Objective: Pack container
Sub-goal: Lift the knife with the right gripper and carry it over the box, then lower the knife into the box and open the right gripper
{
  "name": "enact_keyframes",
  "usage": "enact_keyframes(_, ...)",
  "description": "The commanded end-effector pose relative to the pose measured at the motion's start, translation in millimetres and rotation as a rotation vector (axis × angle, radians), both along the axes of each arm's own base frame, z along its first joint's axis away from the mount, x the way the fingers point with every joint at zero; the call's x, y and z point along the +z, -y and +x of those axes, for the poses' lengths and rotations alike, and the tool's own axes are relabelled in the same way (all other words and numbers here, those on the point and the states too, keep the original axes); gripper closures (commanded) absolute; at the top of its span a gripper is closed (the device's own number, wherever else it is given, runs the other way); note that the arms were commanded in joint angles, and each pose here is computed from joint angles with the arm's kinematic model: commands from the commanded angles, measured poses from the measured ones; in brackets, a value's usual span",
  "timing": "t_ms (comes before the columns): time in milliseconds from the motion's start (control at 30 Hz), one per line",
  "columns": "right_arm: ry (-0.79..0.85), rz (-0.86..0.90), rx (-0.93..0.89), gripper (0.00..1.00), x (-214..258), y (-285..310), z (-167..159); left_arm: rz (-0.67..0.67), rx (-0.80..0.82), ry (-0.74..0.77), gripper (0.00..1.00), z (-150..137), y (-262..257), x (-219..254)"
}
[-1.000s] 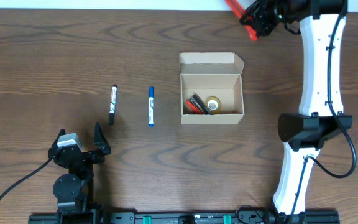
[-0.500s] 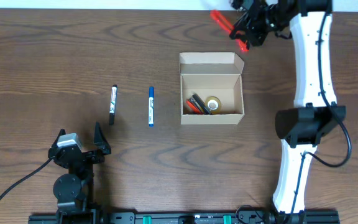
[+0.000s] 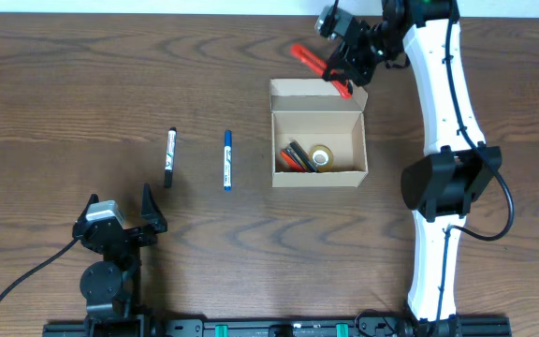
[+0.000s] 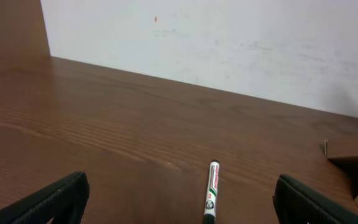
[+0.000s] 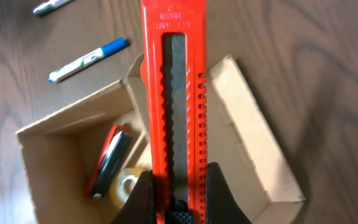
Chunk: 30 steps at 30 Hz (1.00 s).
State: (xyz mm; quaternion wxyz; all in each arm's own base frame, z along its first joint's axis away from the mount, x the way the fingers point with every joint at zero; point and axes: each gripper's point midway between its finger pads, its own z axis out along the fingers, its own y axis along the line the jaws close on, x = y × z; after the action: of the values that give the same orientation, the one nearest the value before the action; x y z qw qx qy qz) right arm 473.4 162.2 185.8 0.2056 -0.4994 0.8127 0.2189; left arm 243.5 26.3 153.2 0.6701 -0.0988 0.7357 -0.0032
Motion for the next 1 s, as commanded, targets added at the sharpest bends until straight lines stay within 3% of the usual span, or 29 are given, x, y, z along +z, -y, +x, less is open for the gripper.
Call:
enact_keyframes(0, -0.003, -0.046, 0.037, 0.99, -7, -1, -6, -0.005, -0.001, -0.058, 0.05, -1, 0, -18)
enact_keyframes(667, -0.178, -0.072, 0.077, 0.99, -21, -17, -48, -0.005, -0.001, -0.058, 0.05, -1, 0, -18)
enact_keyframes(967, -0.267, -0.132, 0.135, 0.99, -60, -34, -69, -0.005, -0.001, -0.058, 0.05, -1, 0, -18)
